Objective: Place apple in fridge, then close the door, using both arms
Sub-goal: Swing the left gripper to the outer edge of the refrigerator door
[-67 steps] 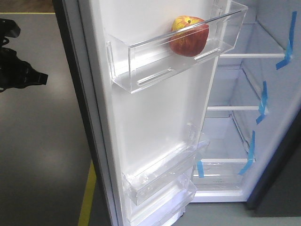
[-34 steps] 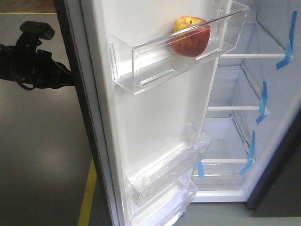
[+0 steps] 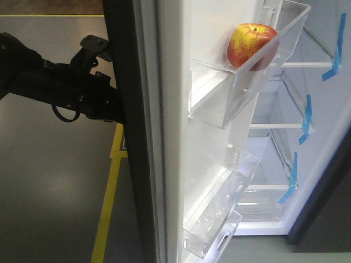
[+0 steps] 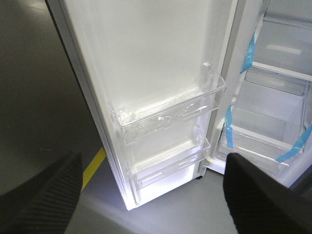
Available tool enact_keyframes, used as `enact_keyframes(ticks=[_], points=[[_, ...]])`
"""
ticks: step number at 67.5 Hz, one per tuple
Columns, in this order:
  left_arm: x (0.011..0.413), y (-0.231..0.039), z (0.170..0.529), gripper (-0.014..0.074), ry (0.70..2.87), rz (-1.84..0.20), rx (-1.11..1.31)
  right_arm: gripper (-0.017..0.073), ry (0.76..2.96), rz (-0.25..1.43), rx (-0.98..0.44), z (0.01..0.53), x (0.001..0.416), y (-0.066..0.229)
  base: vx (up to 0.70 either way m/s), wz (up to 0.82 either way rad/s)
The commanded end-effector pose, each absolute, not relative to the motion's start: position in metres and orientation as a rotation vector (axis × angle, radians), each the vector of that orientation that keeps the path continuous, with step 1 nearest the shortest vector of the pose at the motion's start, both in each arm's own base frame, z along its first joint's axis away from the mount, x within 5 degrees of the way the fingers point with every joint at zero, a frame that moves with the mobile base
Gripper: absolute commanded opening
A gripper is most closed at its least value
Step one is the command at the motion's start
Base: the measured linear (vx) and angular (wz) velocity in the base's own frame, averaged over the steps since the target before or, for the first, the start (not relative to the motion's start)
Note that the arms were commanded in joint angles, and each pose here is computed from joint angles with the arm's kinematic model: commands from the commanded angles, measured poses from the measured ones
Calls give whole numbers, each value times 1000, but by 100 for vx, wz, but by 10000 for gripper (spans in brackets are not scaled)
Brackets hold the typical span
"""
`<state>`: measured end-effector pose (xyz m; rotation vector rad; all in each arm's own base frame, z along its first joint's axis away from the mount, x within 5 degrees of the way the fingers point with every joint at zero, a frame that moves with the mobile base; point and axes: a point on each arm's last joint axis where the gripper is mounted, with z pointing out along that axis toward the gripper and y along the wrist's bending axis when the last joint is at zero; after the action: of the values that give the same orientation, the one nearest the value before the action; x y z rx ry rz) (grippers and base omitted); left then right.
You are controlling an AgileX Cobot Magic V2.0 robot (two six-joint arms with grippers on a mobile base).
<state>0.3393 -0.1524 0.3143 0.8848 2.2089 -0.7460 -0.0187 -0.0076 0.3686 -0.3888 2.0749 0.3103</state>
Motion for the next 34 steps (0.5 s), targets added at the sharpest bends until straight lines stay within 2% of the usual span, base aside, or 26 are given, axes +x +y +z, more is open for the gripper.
enact_keyframes(ticks=[1,19,34], points=[[329,-170,345,-6,2072,-828,864,578,2076,303,-391,374,-17,-7,0,0],[308,-205,348,-6,1968,-899,1043,578,2076,303,-391,374,-17,-7,0,0],[295,-228,357,-6,1823,-1008,1081,578,2076,303,-391,374,-17,-7,0,0]])
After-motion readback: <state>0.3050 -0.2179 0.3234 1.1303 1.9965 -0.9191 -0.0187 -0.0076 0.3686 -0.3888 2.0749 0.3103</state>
